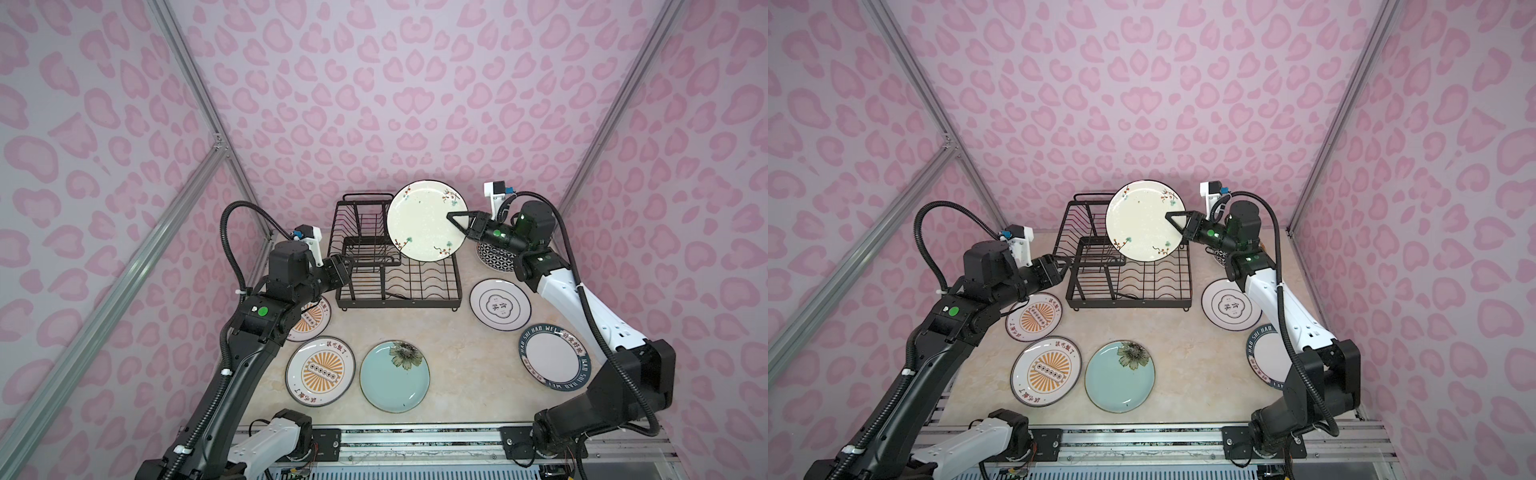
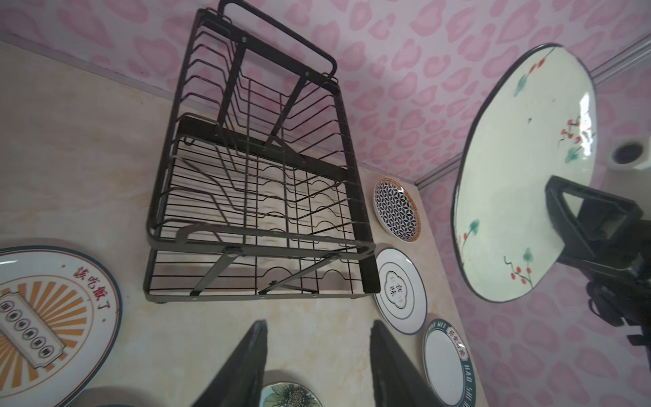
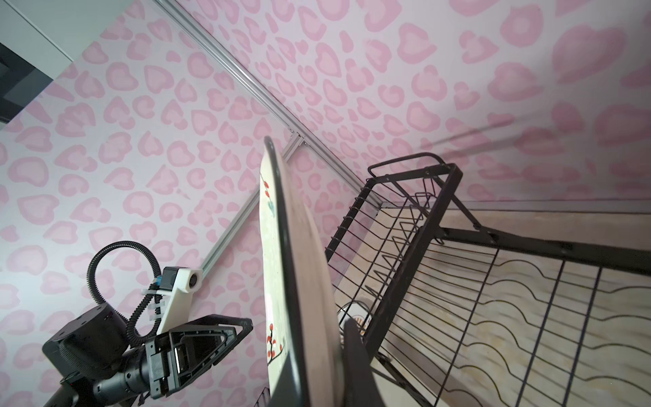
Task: Load plates into a dish rack
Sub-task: Pick up the plate from the center of the table.
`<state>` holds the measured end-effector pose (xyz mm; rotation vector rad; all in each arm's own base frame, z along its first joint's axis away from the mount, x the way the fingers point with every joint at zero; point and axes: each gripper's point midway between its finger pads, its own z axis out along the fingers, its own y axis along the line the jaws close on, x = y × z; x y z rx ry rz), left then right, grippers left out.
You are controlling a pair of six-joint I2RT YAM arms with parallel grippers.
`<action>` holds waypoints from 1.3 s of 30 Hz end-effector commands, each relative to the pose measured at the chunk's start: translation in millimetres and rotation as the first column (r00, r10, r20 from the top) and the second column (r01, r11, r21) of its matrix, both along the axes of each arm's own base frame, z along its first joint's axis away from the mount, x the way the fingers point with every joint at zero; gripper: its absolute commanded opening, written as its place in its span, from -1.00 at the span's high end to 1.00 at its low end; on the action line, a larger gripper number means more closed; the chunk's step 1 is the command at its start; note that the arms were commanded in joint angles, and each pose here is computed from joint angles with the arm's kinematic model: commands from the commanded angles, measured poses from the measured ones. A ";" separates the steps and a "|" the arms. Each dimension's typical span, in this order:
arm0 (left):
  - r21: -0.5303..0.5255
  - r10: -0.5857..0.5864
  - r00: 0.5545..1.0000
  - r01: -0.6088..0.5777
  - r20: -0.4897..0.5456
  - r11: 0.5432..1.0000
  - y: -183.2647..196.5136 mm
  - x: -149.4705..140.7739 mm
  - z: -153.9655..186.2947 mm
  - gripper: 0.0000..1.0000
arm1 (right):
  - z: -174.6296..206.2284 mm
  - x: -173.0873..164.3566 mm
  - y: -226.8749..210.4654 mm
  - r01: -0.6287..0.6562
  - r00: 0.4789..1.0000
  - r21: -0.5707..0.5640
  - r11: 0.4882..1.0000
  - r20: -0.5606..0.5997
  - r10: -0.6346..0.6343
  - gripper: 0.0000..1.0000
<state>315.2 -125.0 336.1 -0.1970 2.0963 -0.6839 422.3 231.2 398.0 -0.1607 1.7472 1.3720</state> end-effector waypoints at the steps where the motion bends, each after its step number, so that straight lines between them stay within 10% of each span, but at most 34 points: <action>1: 0.049 0.076 0.997 -0.075 -0.019 0.996 16.6 -3.4 -9.2 0.00 | 24.2 10.4 4.9 0.007 0.988 -0.028 1.000 0.152 -0.002 1.00; 15: 0.100 0.146 0.988 -0.139 -0.059 0.985 34.0 -14.0 -29.9 0.00 | 58.6 66.9 27.8 0.001 0.951 -0.065 0.998 0.307 0.019 1.00; 39: -0.045 0.233 0.963 -0.241 -0.135 0.969 13.6 52.9 -22.0 -0.18 | 46.9 108.8 48.1 0.031 0.919 -0.195 0.980 0.392 0.049 1.00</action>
